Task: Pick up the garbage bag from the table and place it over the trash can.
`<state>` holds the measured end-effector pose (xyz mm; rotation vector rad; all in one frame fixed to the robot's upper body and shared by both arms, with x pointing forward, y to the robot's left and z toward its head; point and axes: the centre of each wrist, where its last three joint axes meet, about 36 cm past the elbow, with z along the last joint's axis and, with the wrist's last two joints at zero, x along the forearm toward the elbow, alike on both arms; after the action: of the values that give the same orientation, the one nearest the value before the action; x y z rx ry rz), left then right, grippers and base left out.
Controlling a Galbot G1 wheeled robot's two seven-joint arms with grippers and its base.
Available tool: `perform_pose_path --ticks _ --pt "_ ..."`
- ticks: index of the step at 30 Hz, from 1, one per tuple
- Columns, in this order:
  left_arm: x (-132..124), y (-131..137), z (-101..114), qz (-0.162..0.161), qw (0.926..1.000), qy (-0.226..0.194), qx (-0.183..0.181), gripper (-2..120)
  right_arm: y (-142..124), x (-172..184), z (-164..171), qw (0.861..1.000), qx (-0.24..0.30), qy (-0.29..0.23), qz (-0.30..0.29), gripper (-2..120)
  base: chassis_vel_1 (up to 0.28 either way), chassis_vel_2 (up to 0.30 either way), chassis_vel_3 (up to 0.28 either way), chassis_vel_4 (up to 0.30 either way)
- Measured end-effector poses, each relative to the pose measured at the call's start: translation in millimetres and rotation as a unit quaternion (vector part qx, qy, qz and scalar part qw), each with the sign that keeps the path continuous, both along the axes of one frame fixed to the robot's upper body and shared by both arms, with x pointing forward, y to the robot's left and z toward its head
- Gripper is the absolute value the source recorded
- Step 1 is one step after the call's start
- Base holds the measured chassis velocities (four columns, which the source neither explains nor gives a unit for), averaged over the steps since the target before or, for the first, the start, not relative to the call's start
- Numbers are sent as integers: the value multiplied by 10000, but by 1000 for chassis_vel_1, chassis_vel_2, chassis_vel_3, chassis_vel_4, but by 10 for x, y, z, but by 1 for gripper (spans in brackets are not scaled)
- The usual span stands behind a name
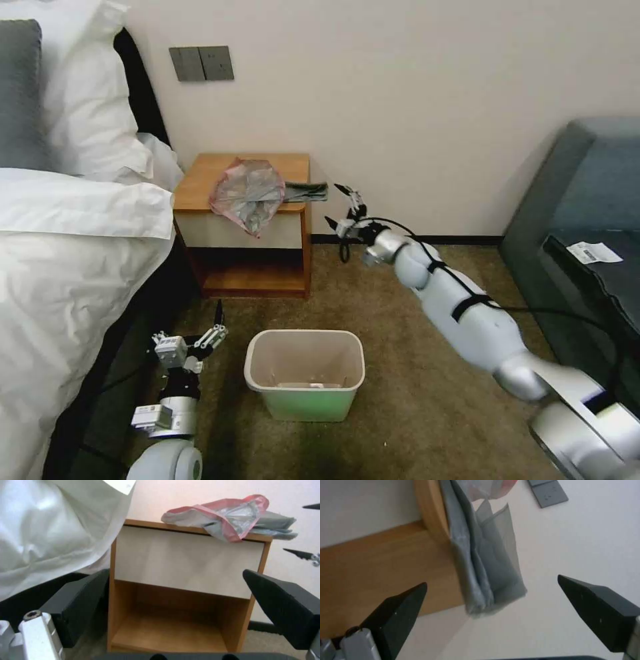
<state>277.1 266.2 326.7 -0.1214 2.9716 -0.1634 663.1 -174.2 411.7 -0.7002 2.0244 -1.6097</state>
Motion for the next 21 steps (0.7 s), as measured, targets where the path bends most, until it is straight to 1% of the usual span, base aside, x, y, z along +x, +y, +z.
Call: perform_pose_path --ticks 3,5,9,15,21 --pt "-15 -12 -14 27 10000 2 -8 100 48 86 68 10000 -56 -49 -33 100 0 0 0 0" --pt "-24 -4 -40 111 9999 24 1 100 67 167 125 9999 -144 -81 -52 100 0 0 0 0" --pt "-20 8 -45 167 9999 31 4 100 146 238 151 9999 -128 -67 -48 100 0 0 0 0" --pt "-16 -9 -37 171 9999 17 2 100 262 264 176 9999 -162 -48 -11 100 0 0 0 0" --pt "-26 -8 -42 183 9998 30 15 100 278 244 174 9997 -244 -2 29 100 0 0 0 0"
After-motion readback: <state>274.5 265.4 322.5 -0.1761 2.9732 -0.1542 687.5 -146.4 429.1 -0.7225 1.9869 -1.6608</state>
